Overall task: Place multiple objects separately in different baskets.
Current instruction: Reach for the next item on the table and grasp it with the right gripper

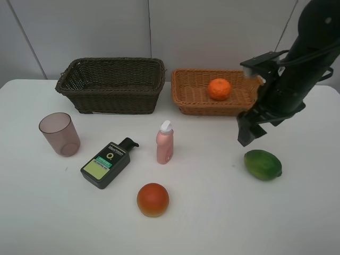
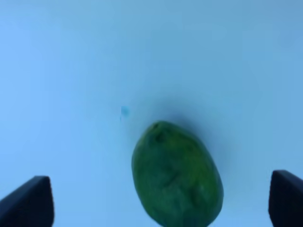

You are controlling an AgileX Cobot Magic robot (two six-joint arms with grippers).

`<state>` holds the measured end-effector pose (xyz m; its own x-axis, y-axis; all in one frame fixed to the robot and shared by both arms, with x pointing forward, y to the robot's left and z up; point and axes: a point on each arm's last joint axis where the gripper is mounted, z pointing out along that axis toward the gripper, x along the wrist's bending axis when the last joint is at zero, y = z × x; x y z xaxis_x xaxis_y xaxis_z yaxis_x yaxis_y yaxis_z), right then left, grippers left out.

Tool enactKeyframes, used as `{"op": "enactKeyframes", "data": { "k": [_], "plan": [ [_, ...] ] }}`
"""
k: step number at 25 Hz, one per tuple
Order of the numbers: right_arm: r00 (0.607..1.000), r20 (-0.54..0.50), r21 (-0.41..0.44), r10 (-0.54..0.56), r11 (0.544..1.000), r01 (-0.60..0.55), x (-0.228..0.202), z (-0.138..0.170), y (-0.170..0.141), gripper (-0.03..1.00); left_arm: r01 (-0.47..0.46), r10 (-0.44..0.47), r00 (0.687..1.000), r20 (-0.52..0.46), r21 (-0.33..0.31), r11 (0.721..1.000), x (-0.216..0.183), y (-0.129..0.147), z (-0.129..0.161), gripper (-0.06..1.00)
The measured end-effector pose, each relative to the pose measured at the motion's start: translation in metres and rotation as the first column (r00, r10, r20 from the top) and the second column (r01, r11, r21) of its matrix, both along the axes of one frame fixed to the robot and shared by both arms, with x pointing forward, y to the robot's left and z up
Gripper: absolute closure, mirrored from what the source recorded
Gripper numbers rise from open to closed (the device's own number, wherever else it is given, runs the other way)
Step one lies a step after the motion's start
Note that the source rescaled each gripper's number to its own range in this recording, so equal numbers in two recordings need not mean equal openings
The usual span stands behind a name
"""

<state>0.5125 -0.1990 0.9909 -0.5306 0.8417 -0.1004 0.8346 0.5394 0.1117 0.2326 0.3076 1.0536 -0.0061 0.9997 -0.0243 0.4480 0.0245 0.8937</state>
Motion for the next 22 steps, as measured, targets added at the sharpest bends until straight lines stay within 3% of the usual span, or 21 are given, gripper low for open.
{"op": "enactKeyframes", "data": {
  "k": [7, 15, 22],
  "plan": [
    [0.995, -0.041, -0.026, 0.093, 0.995, -0.094, -0.014, -0.024, -0.006, -0.01, 0.000, 0.000, 1.000, 0.000, 0.000, 1.000, 0.000, 0.000, 0.000, -0.01],
    [0.990, -0.006, -0.019, 0.143, 0.990, -0.143, -0.014, -0.038, -0.020, -0.01, 0.000, 0.000, 1.000, 0.000, 0.000, 1.000, 0.000, 0.000, 0.000, -0.01],
    [0.955, -0.035, -0.013, 0.295, 0.955, -0.295, -0.016, -0.043, -0.031, -0.01, 0.000, 0.000, 1.000, 0.000, 0.000, 1.000, 0.000, 0.000, 0.000, -0.01]
  ]
}}
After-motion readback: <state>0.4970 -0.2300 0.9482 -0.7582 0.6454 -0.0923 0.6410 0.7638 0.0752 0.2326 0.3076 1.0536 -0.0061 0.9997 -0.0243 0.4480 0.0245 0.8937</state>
